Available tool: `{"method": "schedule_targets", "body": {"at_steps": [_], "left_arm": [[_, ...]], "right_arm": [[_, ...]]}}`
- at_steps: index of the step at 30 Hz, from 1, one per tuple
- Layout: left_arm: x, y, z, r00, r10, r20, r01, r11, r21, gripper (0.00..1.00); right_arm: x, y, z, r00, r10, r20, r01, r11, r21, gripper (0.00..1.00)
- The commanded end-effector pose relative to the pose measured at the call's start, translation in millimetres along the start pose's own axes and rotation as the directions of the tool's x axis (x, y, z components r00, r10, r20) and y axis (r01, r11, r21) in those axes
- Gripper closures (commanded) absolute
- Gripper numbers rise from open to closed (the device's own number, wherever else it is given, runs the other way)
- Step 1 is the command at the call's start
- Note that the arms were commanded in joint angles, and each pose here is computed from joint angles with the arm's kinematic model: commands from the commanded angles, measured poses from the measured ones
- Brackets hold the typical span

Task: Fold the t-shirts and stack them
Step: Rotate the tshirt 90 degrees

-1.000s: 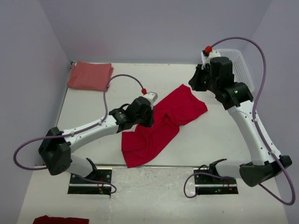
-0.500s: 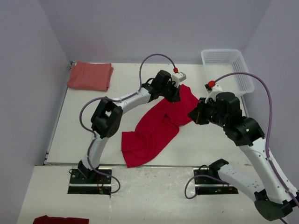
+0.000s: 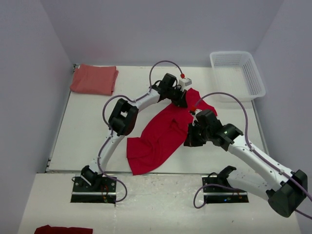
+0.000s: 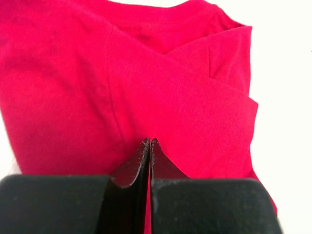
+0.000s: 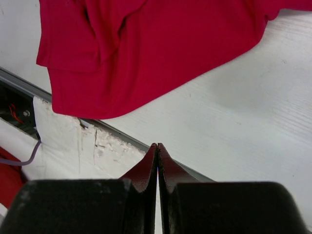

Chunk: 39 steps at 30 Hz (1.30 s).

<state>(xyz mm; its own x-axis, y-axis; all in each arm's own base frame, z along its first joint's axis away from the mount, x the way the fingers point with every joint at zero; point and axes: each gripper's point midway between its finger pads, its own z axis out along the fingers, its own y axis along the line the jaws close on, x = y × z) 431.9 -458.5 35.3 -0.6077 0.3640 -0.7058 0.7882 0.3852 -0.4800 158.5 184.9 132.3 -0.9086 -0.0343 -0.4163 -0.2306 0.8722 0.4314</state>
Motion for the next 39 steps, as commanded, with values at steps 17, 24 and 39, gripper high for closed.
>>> {"method": "schedule_targets", "body": {"at_steps": [17,24,39], "left_arm": [[19.1,109.6,-28.7,0.976,-0.205,0.075,0.206,0.979,0.003,1.00],[7.8,142.0,-62.8,0.951,-0.273,0.144,0.277,0.961,-0.007,1.00],[-12.6,216.4,-134.6,0.866,-0.393,0.307,0.426,0.904,-0.044,1.00]], "right_arm": [[-31.1,77.5,87.1,0.965,-0.196,-0.175,0.187,0.980,-0.070,1.00],[-20.8,106.0,139.0,0.935,-0.255,-0.249,0.235,0.966,-0.105,1.00],[31.4,75.6,175.6,0.907,-0.188,-0.378,0.193,0.981,-0.026,1.00]]}}
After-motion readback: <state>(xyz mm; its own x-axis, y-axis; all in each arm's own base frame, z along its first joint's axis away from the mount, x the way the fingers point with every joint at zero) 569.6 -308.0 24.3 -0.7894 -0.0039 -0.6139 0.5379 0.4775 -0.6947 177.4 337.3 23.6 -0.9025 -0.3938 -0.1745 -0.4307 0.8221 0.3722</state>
